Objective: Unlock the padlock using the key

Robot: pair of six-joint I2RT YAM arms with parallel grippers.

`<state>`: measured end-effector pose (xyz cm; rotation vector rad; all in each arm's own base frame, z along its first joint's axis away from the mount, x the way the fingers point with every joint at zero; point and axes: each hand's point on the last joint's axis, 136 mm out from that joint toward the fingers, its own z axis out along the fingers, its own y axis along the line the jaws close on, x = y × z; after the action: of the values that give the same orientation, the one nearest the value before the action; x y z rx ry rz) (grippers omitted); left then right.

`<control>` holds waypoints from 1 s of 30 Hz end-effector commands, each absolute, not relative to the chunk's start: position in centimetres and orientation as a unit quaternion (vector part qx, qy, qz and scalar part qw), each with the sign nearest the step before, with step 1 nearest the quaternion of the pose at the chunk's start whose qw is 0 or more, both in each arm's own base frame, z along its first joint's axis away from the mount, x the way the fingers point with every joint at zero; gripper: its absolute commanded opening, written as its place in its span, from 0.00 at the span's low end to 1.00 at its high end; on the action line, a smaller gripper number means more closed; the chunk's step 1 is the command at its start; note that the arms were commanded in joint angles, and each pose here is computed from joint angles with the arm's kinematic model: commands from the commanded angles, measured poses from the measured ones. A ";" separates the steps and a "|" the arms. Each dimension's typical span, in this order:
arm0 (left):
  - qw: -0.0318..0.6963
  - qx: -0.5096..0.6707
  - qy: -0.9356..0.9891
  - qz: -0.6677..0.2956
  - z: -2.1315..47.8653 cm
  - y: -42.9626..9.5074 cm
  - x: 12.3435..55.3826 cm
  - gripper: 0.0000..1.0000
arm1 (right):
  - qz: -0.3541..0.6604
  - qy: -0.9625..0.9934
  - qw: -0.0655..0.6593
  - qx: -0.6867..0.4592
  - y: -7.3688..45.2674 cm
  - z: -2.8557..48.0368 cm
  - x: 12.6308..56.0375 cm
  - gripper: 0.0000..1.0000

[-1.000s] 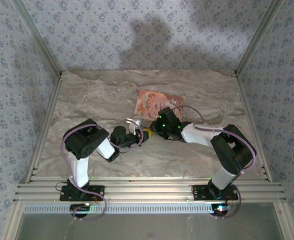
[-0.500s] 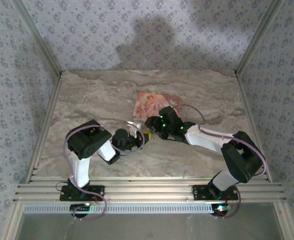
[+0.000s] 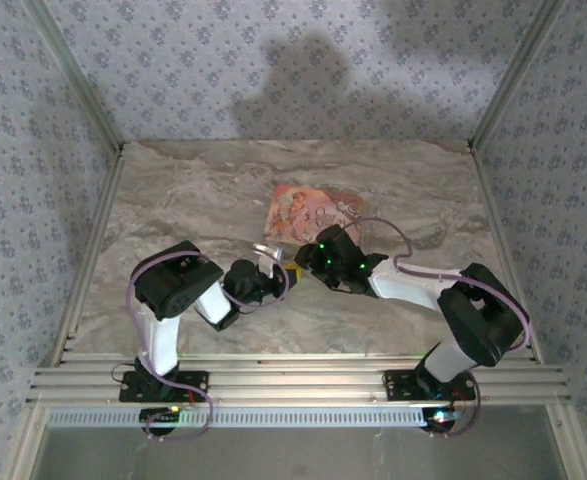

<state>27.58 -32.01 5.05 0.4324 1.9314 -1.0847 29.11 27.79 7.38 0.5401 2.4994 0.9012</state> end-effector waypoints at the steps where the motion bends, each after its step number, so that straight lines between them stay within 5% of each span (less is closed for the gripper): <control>1: 0.408 0.170 0.778 -0.447 5.1 -32.3 27.0 0.00 | 0.322 0.890 0.256 0.197 27.8 7.3 30.5 0.55; 9: 0.387 0.161 0.768 -0.484 6.0 -32.9 26.6 0.00 | 0.340 0.886 0.246 0.199 28.8 5.4 30.9 0.47; 20: 0.385 0.169 0.765 -0.488 6.5 -32.5 27.0 0.00 | 0.318 0.898 0.224 0.205 28.2 5.0 30.0 0.00; 30: 0.471 0.307 0.772 -0.296 6.4 -33.6 26.7 0.00 | 0.298 0.918 0.189 0.182 27.9 7.9 29.3 0.00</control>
<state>26.28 -33.06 5.63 0.6002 1.9637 -0.9599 29.90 27.71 6.31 0.5536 2.5352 0.8284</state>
